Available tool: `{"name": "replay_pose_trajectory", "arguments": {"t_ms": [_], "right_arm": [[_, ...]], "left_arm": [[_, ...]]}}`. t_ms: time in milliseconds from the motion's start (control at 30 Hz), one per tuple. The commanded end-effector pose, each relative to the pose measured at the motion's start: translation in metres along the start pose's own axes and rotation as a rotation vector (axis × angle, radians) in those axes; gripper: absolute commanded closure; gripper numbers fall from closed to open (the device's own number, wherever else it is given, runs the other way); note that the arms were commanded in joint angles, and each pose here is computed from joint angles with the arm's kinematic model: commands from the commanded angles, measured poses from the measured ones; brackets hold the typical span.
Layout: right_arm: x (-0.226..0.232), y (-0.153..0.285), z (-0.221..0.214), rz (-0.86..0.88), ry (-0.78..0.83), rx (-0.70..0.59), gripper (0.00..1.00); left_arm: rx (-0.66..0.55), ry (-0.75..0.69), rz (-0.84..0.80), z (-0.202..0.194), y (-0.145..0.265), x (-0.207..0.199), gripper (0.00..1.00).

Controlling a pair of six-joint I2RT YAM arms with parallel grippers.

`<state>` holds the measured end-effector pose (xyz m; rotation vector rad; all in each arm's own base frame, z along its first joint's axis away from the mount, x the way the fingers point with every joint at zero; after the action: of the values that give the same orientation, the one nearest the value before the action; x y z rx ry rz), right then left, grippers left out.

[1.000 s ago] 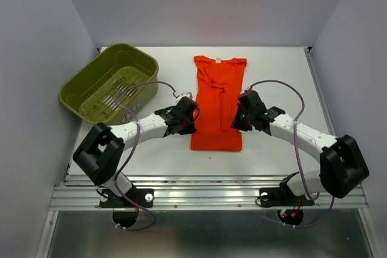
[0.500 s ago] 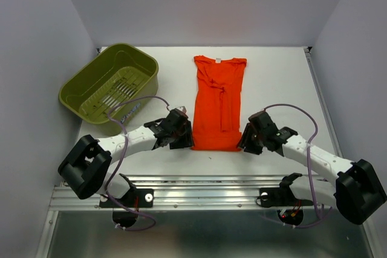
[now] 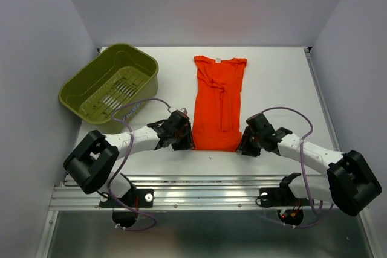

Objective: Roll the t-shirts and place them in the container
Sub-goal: Roll the T-shirt to the center of the board.

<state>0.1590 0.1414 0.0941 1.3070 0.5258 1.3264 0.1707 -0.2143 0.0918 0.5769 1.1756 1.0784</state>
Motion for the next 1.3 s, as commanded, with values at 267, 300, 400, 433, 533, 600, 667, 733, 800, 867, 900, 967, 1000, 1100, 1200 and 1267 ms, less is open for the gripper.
{"name": "replay_pose_trajectory", "arguments": {"t_ms": [267,300,400,433,533,600,667,733,800,867,900,967,1000,1100,1200,1267], "right_arm": [[0.006,-0.005,0.009,0.011,0.005,-0.060,0.72],[0.007,-0.005,0.010,0.013,0.007,-0.063,0.75],[0.008,-0.003,0.012,0.014,0.009,-0.076,0.92],[0.009,-0.002,0.013,0.017,0.014,-0.082,0.96],[0.012,0.001,0.016,0.023,0.019,-0.093,0.99],[0.013,0.003,0.018,0.022,0.021,-0.098,0.99],[0.014,0.004,0.019,0.018,0.020,-0.105,0.99],[0.016,0.008,0.022,0.019,0.023,-0.116,0.99],[0.016,0.010,0.023,0.010,0.026,-0.120,0.99],[0.019,0.014,0.027,0.009,0.029,-0.135,0.99],[0.020,0.015,0.028,0.009,0.030,-0.140,0.99],[0.022,0.017,0.031,0.007,0.034,-0.150,0.99],[0.022,0.018,0.031,0.008,0.039,-0.151,0.99],[0.025,0.021,0.035,0.006,0.040,-0.163,0.99],[0.027,0.024,0.039,0.000,0.046,-0.182,0.99],[0.028,0.026,0.042,-0.012,0.054,-0.195,0.99]], "left_arm": [[0.003,0.004,-0.005,-0.001,-0.008,0.001,0.76],[0.002,0.006,-0.004,-0.001,-0.008,0.001,0.80],[-0.005,0.009,0.005,0.001,-0.006,0.000,0.99],[-0.006,0.009,0.010,0.001,-0.005,0.000,1.00],[-0.005,0.009,0.014,0.005,-0.001,-0.004,1.00],[-0.002,0.008,0.013,0.007,0.002,-0.007,1.00],[0.006,0.008,0.018,0.009,0.004,-0.010,1.00],[0.015,0.007,0.022,0.013,0.006,-0.015,1.00],[0.017,0.004,0.025,0.017,0.008,-0.019,1.00],[0.010,0.007,0.015,0.022,0.010,-0.024,1.00],[0.012,0.009,0.016,0.023,0.010,-0.024,1.00],[0.011,0.015,0.013,0.026,0.011,-0.025,1.00],[0.011,0.014,0.009,0.028,0.012,-0.026,1.00],[0.003,0.024,0.011,0.034,0.013,-0.027,1.00],[-0.003,0.025,0.011,0.041,0.013,-0.028,1.00],[-0.006,0.025,0.012,0.043,0.013,-0.029,1.00]]}}
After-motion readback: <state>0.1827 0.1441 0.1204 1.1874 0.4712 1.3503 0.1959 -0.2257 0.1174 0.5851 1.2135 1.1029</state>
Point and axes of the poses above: each gripper's point midway between its finger pads, its own y axis back along the fingers, its own x axis along the line the jaws close on, z = x × y, the point moved 8 cm from there along y, back along the fingers, and after that the axes turned 2 degrees about y, right-handed, at the moved point
